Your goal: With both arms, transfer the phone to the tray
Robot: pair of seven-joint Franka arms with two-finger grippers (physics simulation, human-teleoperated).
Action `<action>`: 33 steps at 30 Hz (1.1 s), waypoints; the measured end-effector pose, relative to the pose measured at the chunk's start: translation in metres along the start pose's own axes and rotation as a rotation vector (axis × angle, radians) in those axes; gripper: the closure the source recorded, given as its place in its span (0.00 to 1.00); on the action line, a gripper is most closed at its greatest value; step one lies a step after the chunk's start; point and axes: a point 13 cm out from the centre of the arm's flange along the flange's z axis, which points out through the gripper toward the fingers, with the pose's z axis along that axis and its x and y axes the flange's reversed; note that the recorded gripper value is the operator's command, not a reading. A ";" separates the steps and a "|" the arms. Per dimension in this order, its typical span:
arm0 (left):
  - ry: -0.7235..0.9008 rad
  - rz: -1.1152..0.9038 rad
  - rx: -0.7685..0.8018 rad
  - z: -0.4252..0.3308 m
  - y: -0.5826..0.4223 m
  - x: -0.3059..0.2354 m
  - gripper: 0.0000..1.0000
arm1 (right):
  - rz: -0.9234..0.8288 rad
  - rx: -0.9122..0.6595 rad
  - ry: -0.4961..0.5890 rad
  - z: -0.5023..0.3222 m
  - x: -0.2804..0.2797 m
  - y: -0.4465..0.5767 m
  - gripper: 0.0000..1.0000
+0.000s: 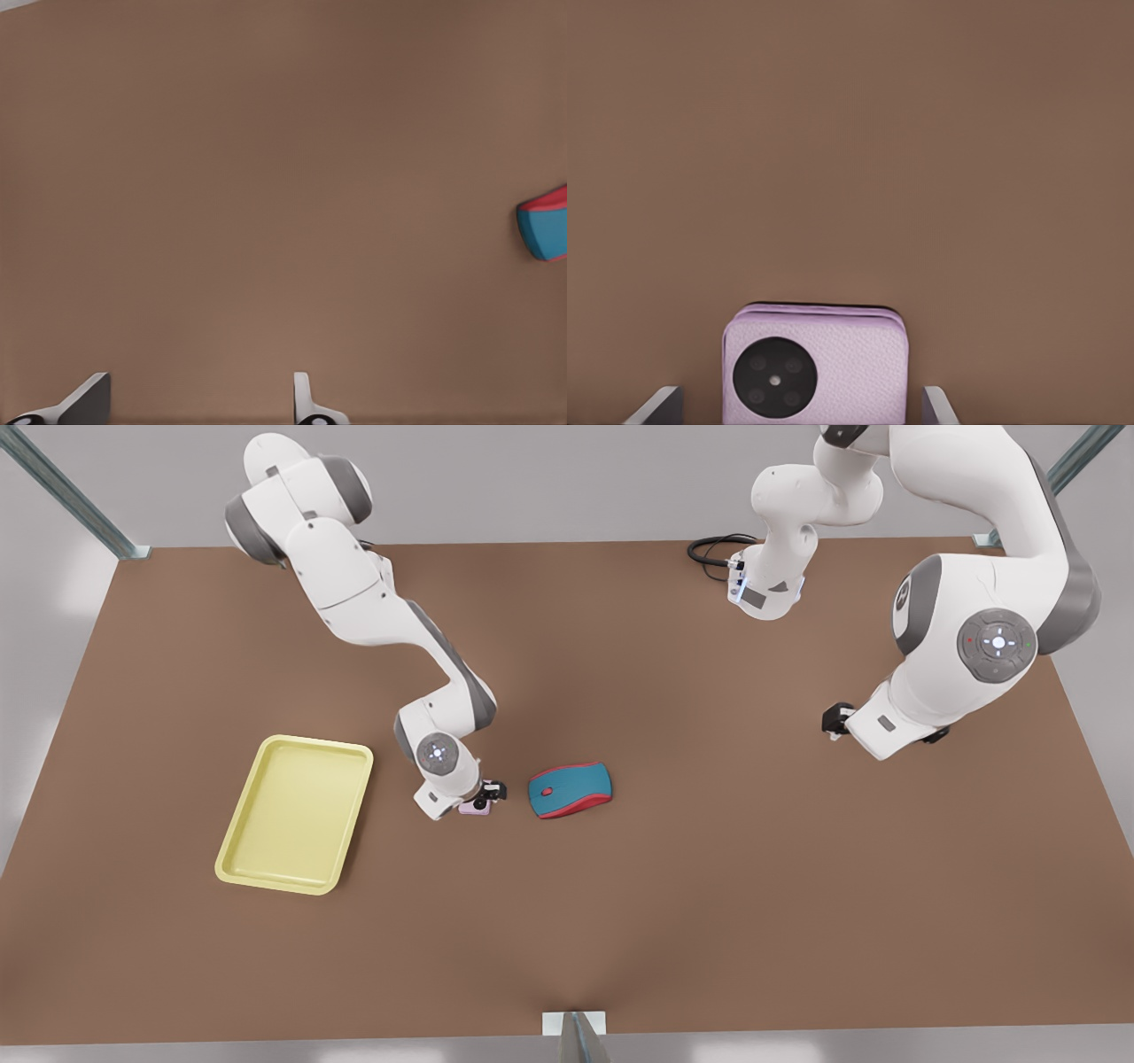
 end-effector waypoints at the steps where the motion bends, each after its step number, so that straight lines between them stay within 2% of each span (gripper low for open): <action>1: 0.000 0.001 0.000 0.000 0.000 0.000 0.00 | -0.007 0.001 0.002 0.004 0.001 0.000 0.00; 9: 0.006 0.010 0.001 0.004 0.000 -0.001 0.00 | -0.056 -0.001 -0.003 0.012 0.005 0.001 0.00; 11: 0.009 0.010 0.001 0.006 0.001 -0.002 0.00 | -0.064 -0.002 -0.005 0.012 0.005 0.001 0.09; 14: 0.011 0.011 0.001 0.006 0.002 -0.002 0.00 | -0.074 -0.002 -0.005 0.012 0.005 0.000 0.15; 17: 0.011 0.013 0.001 0.006 0.002 -0.002 0.00 | -0.082 -0.001 -0.004 0.013 0.006 -0.001 0.17; 21: 0.011 0.015 0.001 0.006 0.002 -0.002 0.00 | -0.094 -0.006 -0.007 0.011 0.005 0.000 0.26; 33: 0.010 0.020 0.001 0.005 0.001 -0.002 0.00 | -0.099 -0.015 -0.022 -0.016 -0.010 -0.019 0.27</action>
